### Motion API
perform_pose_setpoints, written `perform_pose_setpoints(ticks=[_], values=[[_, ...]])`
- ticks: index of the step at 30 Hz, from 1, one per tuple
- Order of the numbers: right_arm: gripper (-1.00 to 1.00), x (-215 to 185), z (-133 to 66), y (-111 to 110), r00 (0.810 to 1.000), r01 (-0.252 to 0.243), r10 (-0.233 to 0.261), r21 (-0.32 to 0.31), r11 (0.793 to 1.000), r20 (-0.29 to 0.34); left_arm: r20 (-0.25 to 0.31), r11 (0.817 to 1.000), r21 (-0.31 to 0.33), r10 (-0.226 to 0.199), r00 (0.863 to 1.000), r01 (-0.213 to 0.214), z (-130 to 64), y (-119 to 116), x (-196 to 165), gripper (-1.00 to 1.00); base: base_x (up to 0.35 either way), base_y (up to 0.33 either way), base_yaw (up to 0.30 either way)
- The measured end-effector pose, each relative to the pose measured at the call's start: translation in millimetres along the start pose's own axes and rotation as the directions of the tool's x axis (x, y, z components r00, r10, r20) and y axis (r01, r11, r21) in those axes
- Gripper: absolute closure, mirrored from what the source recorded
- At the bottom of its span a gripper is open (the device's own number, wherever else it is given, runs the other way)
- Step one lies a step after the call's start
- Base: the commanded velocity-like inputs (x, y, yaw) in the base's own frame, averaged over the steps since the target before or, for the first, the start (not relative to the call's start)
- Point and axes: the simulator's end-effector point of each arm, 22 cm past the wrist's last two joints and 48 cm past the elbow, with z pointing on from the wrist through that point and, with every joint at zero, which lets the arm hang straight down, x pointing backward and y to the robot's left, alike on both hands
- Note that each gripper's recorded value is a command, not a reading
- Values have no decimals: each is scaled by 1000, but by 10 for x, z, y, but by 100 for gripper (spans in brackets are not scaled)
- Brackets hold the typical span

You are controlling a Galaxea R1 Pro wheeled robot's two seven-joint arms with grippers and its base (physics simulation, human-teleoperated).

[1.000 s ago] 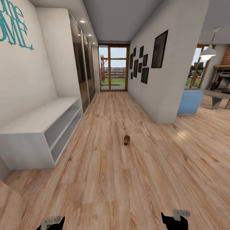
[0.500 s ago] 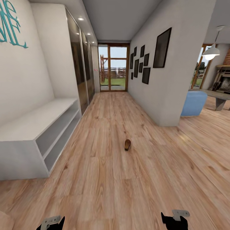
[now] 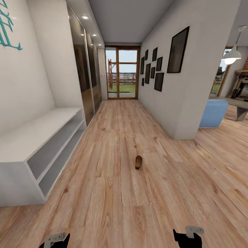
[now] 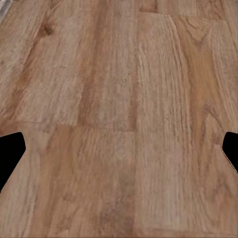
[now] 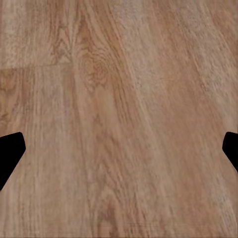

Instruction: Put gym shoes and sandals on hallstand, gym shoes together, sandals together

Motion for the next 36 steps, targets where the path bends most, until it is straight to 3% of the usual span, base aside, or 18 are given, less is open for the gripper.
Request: perform_pose_setpoints(ticks=[14, 36], values=[[-100, 0, 0, -1, 1000, -3, 3, 2, 1000, 0, 0, 1000, 1, 1, 1000, -1, 0, -2, 1, -100, 338, 0, -28], [-100, 1, 0, -2, 1000, -3, 3, 2, 1000, 0, -1, 1000, 1, 1, 1000, -1, -4, -1, 7, -100, 338, 0, -241]])
